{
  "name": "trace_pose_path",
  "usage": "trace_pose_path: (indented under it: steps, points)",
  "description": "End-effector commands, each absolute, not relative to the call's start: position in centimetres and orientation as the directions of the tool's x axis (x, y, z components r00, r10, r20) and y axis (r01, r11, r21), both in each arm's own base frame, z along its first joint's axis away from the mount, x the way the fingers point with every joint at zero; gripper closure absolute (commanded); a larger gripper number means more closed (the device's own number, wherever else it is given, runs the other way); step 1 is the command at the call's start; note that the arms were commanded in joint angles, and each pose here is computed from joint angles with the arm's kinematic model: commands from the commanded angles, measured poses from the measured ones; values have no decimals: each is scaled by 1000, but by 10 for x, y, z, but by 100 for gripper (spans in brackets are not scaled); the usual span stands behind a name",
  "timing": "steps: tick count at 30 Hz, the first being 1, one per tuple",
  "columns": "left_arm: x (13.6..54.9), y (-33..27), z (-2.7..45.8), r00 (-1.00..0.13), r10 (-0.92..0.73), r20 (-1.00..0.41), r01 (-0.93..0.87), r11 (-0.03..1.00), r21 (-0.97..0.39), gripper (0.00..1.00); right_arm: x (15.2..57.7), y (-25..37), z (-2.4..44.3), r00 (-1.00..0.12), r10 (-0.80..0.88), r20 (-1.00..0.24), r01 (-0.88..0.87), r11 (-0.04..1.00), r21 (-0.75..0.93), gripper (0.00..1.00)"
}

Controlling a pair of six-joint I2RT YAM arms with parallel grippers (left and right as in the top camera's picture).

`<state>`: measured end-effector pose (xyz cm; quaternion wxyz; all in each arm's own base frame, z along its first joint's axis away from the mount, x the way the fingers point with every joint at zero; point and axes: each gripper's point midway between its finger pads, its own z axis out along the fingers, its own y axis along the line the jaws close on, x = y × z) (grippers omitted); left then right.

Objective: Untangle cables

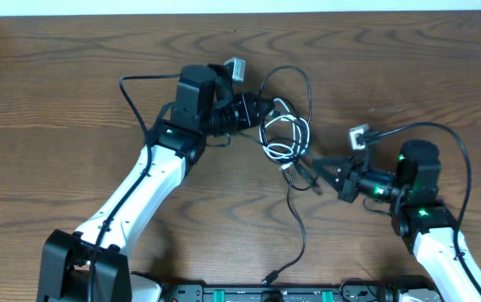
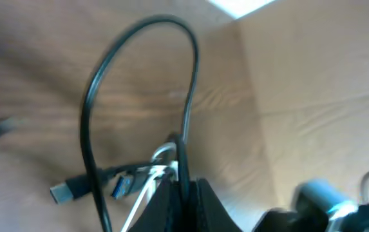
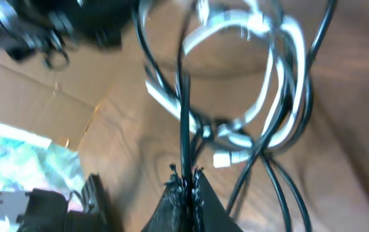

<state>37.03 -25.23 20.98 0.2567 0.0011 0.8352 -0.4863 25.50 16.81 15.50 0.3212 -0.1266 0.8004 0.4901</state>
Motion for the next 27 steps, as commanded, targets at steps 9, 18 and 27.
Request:
trace_pose_path:
  steps: [9,18,27]
  points:
    - [351,-269,242,-890,-174,-422,338,372,-865,92,285,135,130,-733,187,-654,-360,710,606,32]
    - [324,-278,254,-892,-42,-451,426,256,-868,92,302,116,142,-675,247,-695,-346,726,594,42]
    - [290,-284,279,-857,103,-506,512,53,-857,92,306,129,167,-610,225,-760,-482,656,581,45]
